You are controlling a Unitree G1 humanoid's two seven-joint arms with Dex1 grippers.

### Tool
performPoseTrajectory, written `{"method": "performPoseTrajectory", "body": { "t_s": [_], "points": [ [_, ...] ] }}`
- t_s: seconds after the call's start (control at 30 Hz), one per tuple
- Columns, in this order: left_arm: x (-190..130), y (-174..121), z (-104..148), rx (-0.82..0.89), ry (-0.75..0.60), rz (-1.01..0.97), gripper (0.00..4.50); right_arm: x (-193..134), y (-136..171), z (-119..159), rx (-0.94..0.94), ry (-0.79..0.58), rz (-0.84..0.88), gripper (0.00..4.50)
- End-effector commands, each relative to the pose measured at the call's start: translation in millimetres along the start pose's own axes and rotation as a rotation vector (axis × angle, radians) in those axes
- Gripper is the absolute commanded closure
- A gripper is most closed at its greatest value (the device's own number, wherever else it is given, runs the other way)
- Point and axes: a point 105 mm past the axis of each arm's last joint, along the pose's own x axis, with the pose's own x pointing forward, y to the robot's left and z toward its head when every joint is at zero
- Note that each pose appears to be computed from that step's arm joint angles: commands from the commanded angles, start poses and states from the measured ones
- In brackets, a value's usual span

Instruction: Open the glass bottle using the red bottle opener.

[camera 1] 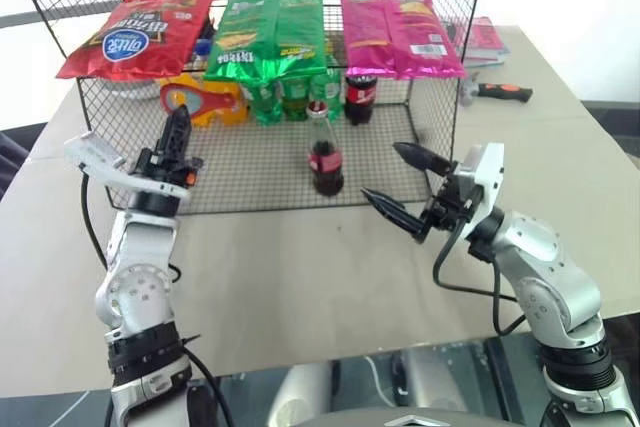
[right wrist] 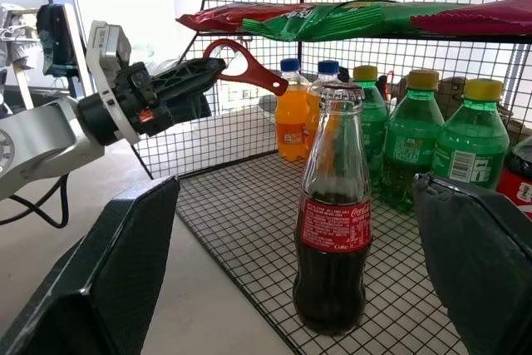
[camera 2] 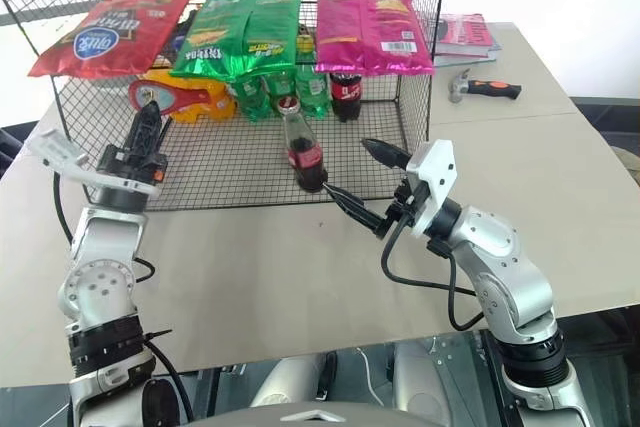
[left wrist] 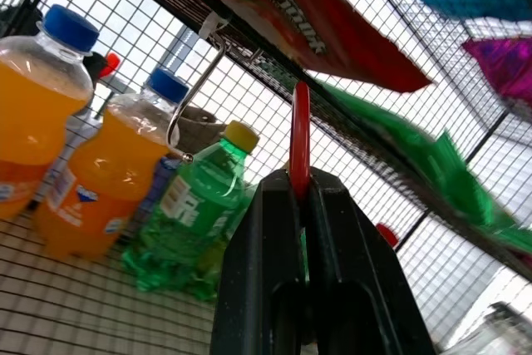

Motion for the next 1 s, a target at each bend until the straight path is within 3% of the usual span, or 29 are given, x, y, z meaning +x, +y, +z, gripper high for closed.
{"method": "performPoseTrajectory", "body": {
  "t_s": [0.03, 0.27, 0.47, 0.57, 0.8, 0.9, 1.0],
  "points": [
    [-0.5, -27.3, 2.9, -0.099, 0.014, -0.122, 4.46, 1.3, 0.1, 5.7, -0.035, -0.014, -0.003, 0.00],
    [-22.2, -56.3, -15.2, -0.253, 0.223, -0.293, 4.46, 0.6, 0.1, -0.4, 0.023, 0.081, 0.021, 0.00],
    [-34.3, -54.3, 12.4, -0.223, 0.274, -0.334, 4.46, -9.6, 4.9, -6.8, 0.116, 0.191, 0.090, 0.00],
    [-40.3, -61.8, 11.4, -0.236, 0.343, -0.378, 4.46, -12.1, 7.5, -11.6, 0.157, 0.242, 0.117, 0.00],
    [-55.9, -85.7, -18.0, -0.314, 0.578, -0.507, 4.46, -11.3, 18.0, -14.4, 0.334, 0.347, 0.198, 0.00],
    [-59.9, -95.4, -39.7, -0.346, 0.702, -0.572, 4.46, -13.5, 35.5, -18.2, 0.433, 0.443, 0.331, 0.00],
    [-57.1, -99.5, -51.9, -0.359, 0.751, -0.608, 4.46, -8.4, 45.1, -14.2, 0.509, 0.452, 0.397, 0.00]
  ]
}}
